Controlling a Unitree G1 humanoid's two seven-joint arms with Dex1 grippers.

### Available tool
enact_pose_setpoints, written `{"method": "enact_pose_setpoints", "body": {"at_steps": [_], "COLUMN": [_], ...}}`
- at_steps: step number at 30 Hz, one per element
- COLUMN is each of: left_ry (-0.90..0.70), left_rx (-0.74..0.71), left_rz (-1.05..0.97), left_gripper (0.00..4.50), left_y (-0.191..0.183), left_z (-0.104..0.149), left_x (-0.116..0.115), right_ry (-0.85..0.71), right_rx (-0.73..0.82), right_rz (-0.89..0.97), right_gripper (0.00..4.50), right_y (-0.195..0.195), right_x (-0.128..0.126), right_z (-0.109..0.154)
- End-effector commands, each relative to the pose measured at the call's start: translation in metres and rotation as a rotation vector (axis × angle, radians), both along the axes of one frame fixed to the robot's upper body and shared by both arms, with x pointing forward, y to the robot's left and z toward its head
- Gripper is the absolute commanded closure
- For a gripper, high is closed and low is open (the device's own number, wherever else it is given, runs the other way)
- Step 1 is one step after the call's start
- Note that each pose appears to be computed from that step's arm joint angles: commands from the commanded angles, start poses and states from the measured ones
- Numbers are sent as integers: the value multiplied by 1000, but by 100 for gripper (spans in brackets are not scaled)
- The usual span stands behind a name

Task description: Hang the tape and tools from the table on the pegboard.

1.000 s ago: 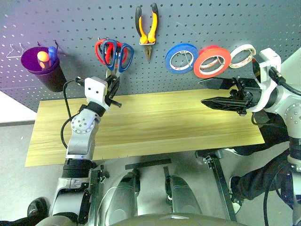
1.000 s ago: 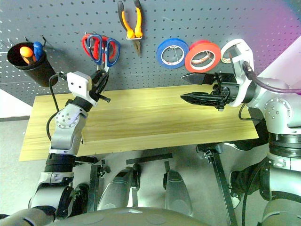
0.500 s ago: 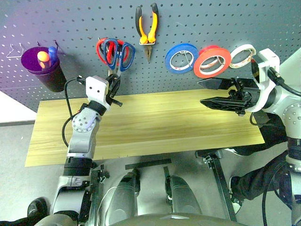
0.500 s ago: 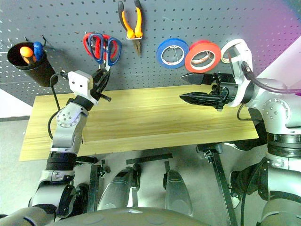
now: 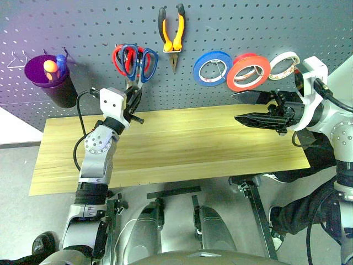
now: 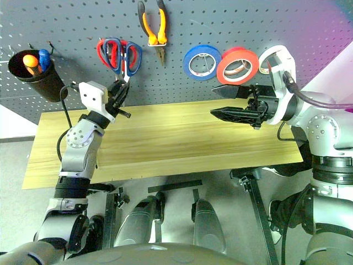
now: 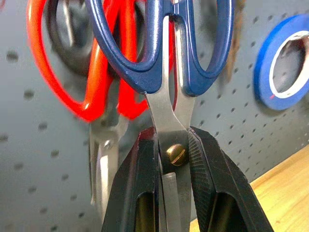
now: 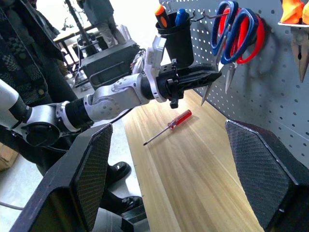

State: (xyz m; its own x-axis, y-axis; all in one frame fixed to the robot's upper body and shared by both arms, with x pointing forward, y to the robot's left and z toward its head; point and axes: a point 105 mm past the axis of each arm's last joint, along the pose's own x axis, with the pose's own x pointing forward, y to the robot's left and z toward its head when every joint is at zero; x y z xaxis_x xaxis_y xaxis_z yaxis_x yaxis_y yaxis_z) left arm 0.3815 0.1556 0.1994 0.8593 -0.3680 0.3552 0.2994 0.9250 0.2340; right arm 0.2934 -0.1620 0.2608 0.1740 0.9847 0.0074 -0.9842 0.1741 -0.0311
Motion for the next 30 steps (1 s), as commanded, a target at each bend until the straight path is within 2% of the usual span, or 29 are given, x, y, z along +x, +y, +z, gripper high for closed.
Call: {"method": "enact_pose_setpoints", "body": {"at_steps": [1, 3, 5, 12, 16, 19, 20, 25, 30], "left_ry": [-52, -90, -6, -84, -12, -33, -24, 9, -74], "left_rx": [-8, -10, -41, -35, -87, -55, -71, -47, -10], "left_rz": [-58, -92, -19, -51, 2, 8, -52, 7, -45], "left_gripper": [396, 396, 396, 396, 396, 396, 396, 396, 397], "left_y": [-8, -13, -3, -9, 3, 2, -4, 1, -9], "left_z": [14, 20, 11, 24, 11, 15, 16, 12, 23], "left_x": [-7, -13, -1, -10, -5, -5, -7, 3, -7], "right_ry": [-46, -46, -46, -47, -47, -48, -48, -43, -40], "right_rx": [7, 7, 8, 7, 11, 9, 10, 8, 7], "right_rz": [8, 7, 7, 12, 10, 13, 14, 15, 11], "right_gripper": [59, 59, 59, 59, 59, 59, 59, 59, 59], "right_y": [0, 0, 0, 2, 2, 3, 3, 3, 2], "right_x": [-3, -3, -2, -3, -2, -2, -3, -3, -3], "right_z": [9, 9, 9, 10, 11, 11, 11, 9, 8]}}
